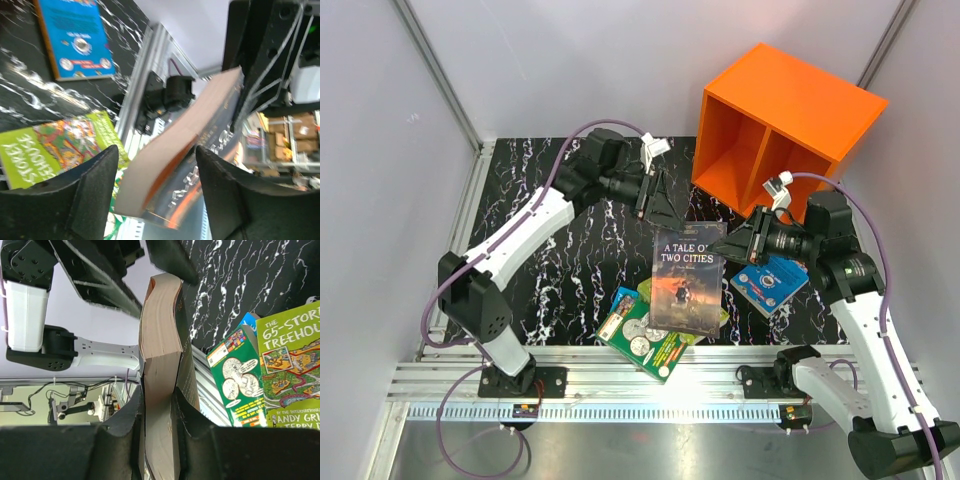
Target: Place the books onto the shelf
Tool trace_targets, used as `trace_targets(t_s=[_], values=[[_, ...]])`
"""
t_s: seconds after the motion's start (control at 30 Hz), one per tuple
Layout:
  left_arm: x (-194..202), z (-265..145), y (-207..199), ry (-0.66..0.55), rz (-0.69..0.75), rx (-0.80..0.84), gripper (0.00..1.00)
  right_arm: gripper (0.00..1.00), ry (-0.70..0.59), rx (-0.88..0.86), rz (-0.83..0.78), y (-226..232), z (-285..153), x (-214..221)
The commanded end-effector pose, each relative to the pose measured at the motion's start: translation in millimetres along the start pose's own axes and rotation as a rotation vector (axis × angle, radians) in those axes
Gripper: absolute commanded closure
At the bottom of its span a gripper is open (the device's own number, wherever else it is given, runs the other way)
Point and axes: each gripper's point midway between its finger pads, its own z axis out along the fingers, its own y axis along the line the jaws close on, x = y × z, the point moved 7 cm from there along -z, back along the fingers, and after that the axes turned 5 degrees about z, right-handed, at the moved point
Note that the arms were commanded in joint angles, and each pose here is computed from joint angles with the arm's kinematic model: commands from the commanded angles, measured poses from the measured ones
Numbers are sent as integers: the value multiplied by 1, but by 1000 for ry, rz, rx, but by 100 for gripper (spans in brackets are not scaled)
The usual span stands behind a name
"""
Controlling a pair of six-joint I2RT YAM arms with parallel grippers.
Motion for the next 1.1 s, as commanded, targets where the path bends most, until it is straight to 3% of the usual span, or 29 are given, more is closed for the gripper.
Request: trace_targets(t_s=[0.0,0.2,0.3,0.33,0.37,0.43,0.6,0.63,0.67,0.73,0.77,0.87,0.97,1.07], values=[[8,-1,-23,71,12,113,36,100,-43,-94,-120,34,-11,-7],[35,-4,-32,164,-11,99,44,100,-80,-70,-129,30,-2,-22],[44,-6,-31,189,-11,76,55,100,-81,-61,-125,27,3,-29],[46,-8,-35,185,-3,74,62,100,-83,-54,-125,26,5,-31],[47,-9,-37,186,-5,72,85,100,-90,-41,-122,24,6,-33],[48,-12,-40,170,5,48,99,100,-103,-29,-127,23,7,-35],[43,-13,-40,131,12,-8,100,100,-155,35,-103,20,6,-41],[39,-15,-41,117,26,-32,100,93,-161,50,-107,21,5,-42],[35,-13,-34,102,29,-96,100,52,-201,102,-113,18,4,-47],[27,-15,-28,76,41,-198,100,7,-247,227,-140,22,-11,-49],[17,-16,-25,40,57,-272,100,1,-332,368,-132,23,-26,-55],[-8,-15,-12,-29,58,-416,100,0,-485,638,-158,27,-63,-65],[-28,-6,4,-73,33,-497,100,0,-531,769,-180,32,-87,-63],[-63,2,10,-176,41,-538,100,0,-543,732,-199,49,-100,-53]])
